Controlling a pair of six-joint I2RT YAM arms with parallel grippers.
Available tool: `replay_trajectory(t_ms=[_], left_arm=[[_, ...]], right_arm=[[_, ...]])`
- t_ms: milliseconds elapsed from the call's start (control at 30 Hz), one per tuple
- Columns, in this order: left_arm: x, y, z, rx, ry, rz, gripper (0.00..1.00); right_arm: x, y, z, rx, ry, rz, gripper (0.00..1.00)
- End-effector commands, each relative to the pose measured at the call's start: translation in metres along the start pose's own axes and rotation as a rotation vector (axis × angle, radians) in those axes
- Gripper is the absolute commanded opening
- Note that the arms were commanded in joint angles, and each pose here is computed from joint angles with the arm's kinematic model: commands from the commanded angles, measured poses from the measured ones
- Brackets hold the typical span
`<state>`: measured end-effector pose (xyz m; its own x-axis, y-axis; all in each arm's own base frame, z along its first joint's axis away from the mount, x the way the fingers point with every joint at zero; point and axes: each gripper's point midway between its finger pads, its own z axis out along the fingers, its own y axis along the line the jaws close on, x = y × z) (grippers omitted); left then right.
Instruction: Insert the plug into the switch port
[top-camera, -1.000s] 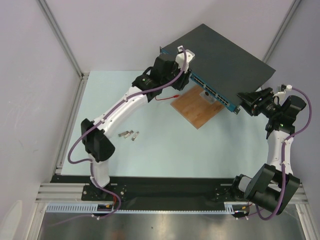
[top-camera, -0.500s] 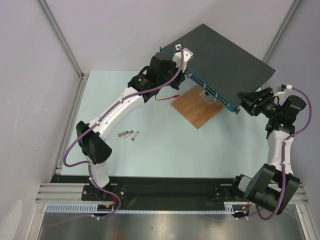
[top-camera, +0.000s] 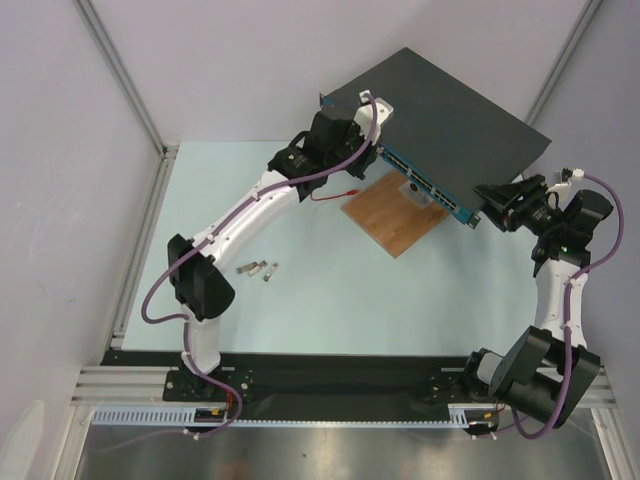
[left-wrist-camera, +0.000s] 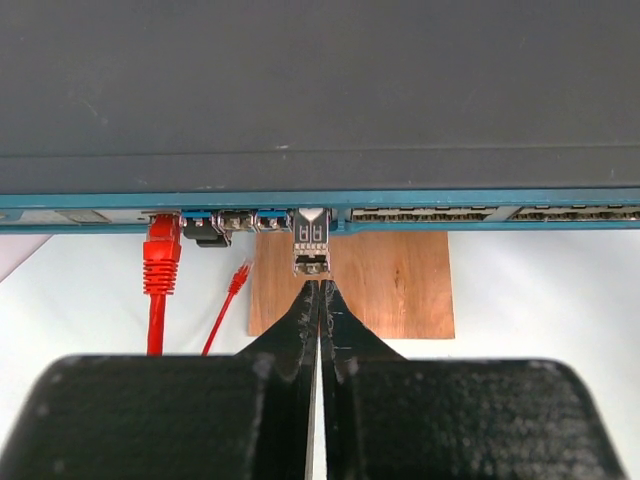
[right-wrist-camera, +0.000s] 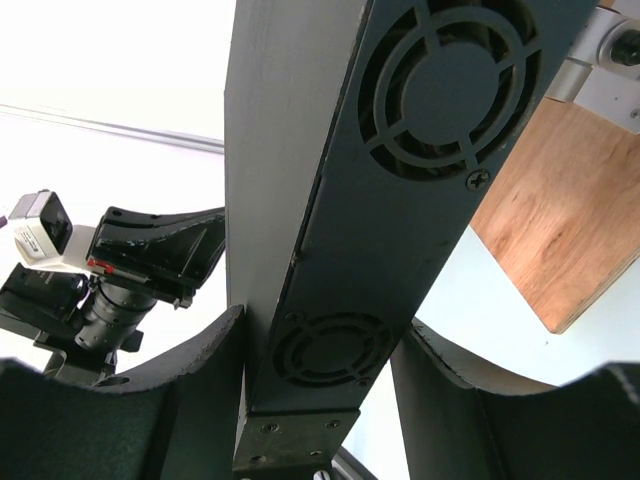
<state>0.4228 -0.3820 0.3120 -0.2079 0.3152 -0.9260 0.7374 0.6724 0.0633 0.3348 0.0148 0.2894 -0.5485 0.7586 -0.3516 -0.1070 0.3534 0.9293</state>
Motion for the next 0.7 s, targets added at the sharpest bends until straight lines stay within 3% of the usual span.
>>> replay_trajectory(t_ms=[0, 667], left_arm=[[-0.030, 0.002, -0.005, 0.004, -0.081, -0.021, 0.01], [-0.038, 0.005, 0.020, -0.005, -0.109, -0.054, 0.01]], right_arm=[[0.000, 0.007, 0.006, -0.030, 0.019, -0.180, 0.00], [0.001, 0.004, 0.006, -0.025, 0.027, -0.178, 0.00]])
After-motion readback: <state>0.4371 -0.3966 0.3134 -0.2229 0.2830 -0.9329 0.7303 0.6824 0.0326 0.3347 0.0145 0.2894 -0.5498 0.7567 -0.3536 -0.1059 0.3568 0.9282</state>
